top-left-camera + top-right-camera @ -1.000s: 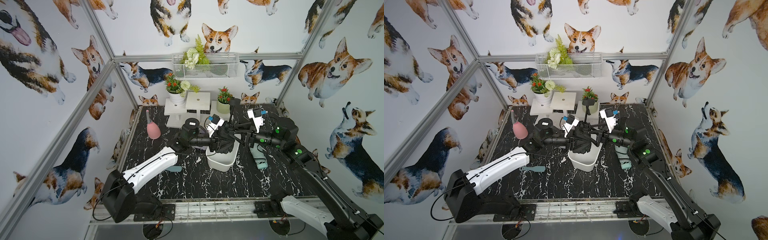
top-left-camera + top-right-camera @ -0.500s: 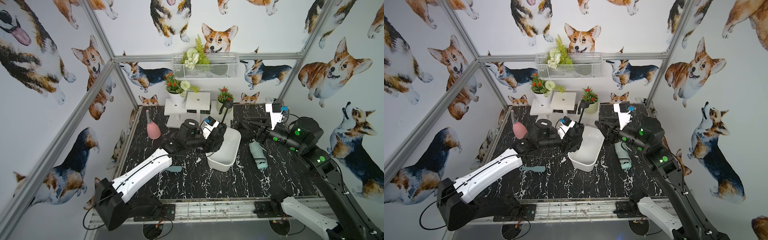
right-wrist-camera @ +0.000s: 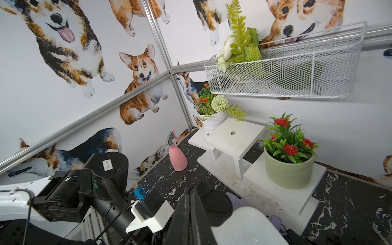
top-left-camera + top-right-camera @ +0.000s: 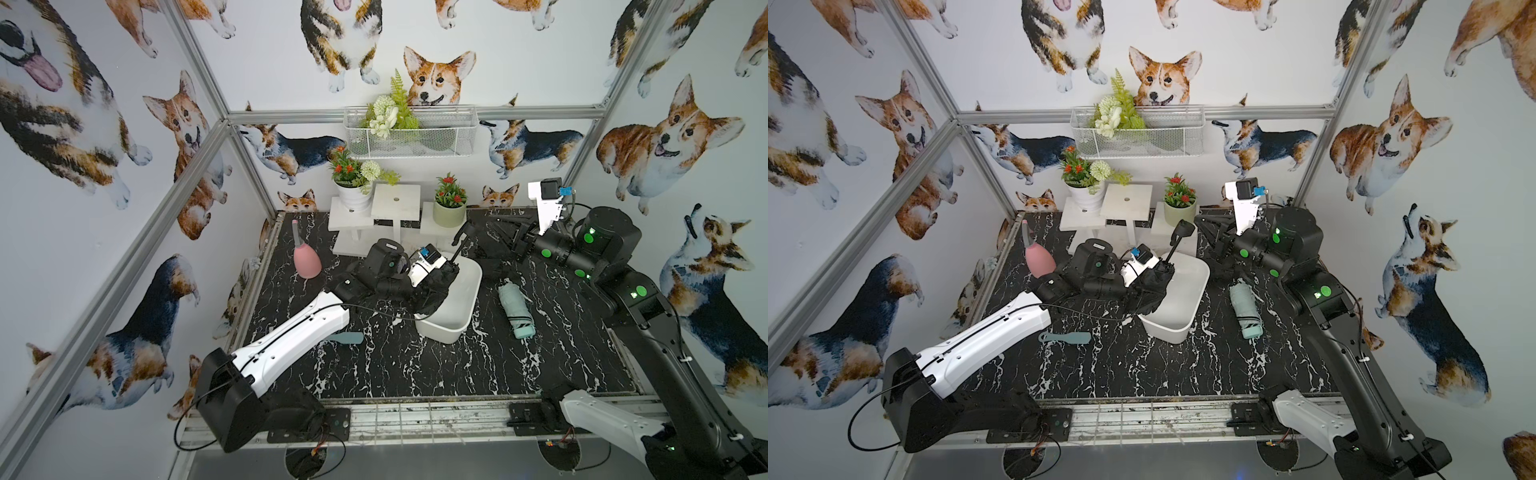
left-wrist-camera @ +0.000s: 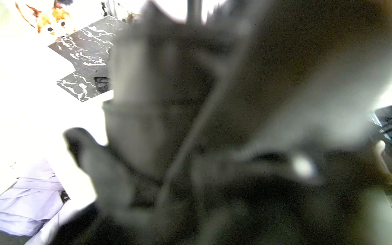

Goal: Put the umbrella into the storage box
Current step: Adjust the umbrella.

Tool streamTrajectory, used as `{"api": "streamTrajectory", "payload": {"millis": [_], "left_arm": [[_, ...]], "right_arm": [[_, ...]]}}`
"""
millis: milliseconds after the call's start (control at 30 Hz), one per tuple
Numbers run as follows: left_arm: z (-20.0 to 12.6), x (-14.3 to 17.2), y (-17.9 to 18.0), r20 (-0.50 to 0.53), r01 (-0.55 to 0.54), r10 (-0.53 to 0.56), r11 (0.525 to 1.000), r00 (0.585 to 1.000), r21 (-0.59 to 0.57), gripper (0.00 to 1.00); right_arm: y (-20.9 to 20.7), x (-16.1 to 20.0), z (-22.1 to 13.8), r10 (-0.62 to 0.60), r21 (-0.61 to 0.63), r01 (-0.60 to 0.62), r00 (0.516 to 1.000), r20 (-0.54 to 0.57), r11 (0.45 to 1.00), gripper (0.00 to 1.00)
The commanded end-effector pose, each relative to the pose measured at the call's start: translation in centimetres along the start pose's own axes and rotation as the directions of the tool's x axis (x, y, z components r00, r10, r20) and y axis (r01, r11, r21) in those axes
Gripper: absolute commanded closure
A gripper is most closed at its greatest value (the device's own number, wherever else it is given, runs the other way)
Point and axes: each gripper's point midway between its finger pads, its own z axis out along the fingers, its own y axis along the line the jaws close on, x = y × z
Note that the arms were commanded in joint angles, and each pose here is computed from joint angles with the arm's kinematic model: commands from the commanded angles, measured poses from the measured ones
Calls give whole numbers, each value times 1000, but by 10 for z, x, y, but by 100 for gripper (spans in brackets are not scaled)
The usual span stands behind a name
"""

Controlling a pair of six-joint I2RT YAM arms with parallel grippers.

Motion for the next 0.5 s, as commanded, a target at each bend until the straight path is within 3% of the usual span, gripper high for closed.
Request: {"api": "streamTrajectory", "payload": {"millis": [0, 467], "left_arm": [[-4, -14, -10, 41, -53, 51, 998, 998, 45, 100], [-4, -35, -22, 76, -77, 70, 992, 995, 100, 100]], "right_arm": [[-3, 1, 4, 28, -9, -29, 999, -18, 1000, 90], [8, 71, 23, 66, -152, -103, 971, -229, 983, 90]]}}
